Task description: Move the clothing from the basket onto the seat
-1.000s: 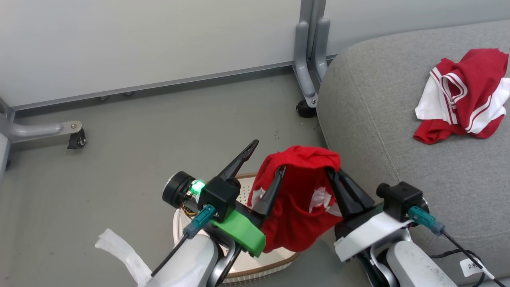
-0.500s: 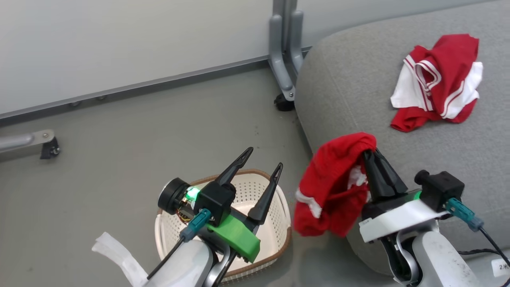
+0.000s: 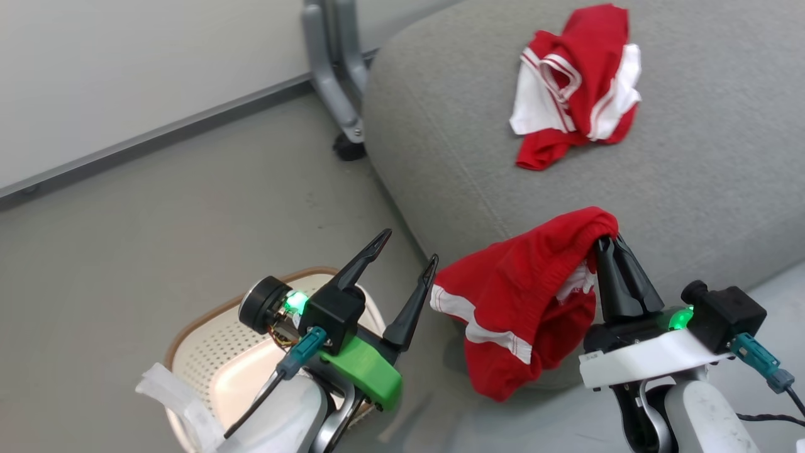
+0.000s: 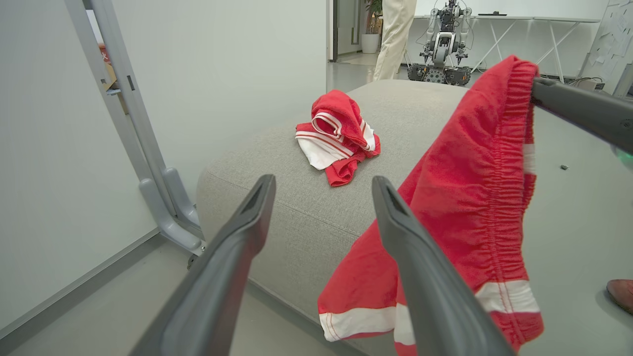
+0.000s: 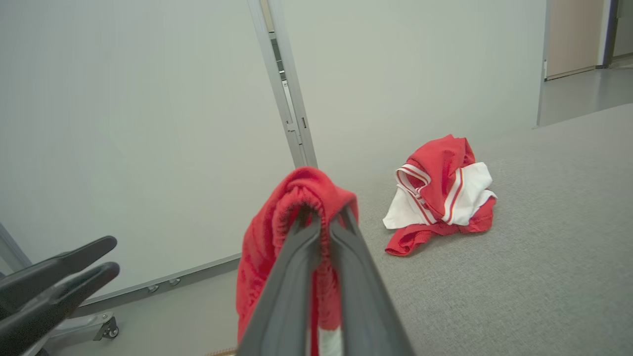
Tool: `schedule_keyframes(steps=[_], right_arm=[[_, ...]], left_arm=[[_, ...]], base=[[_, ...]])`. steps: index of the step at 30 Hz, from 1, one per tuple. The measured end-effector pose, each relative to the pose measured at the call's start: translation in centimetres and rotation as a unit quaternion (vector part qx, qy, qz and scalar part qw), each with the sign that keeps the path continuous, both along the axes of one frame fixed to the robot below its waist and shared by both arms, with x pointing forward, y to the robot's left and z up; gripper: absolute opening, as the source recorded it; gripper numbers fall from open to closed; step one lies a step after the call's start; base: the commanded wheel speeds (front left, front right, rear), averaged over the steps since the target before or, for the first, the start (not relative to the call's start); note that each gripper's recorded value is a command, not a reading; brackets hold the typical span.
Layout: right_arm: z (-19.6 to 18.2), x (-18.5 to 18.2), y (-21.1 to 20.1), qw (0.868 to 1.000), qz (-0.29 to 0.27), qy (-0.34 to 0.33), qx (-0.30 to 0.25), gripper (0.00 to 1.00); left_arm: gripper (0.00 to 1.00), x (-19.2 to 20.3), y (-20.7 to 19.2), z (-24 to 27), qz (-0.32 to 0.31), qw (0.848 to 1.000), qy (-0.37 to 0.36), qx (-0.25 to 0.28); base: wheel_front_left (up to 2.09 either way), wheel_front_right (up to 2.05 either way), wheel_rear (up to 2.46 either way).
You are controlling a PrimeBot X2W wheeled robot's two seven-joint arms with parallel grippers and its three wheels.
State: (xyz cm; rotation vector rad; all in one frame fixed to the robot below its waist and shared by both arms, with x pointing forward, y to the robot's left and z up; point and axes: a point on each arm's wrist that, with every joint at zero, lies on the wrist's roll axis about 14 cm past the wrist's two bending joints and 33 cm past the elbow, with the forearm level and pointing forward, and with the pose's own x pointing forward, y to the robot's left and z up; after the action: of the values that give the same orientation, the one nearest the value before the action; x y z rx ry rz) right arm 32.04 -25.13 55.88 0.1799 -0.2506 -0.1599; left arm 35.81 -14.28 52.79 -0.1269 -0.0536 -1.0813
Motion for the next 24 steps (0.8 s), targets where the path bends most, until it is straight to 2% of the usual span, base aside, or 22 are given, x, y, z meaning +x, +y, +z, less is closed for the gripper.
schedule_keyframes(steps=[8, 15, 18, 24], right_arm=[[-0.4, -3.9, -4.7, 0.995, -0.099, 0.018, -0.012, 0.0], [-1.0, -4.0, -5.8, 0.991, -0.126, 0.042, -0.028, 0.0], [-0.8, -3.2, -6.0, 0.99, -0.126, 0.044, -0.039, 0.0], [3.4, 1.5, -6.5, 0.99, -0.1, -0.008, -0.095, 0.0]], left_arm=[[1.0, -1.8, -4.7, -0.7, -0.095, 0.995, 0.007, -0.001], [1.0, -1.8, -6.3, -2.6, -0.133, 0.991, 0.031, -0.001], [1.0, -1.6, -6.7, -3.3, -0.139, 0.99, 0.039, -0.003], [1.0, -0.9, -6.6, -5.4, -0.136, 0.989, 0.061, 0.004]], base=[[0.0, 0.0, 0.0], [0.0, 0.0, 0.0], [0.0, 0.0, 0.0], [0.0, 0.0, 0.0]])
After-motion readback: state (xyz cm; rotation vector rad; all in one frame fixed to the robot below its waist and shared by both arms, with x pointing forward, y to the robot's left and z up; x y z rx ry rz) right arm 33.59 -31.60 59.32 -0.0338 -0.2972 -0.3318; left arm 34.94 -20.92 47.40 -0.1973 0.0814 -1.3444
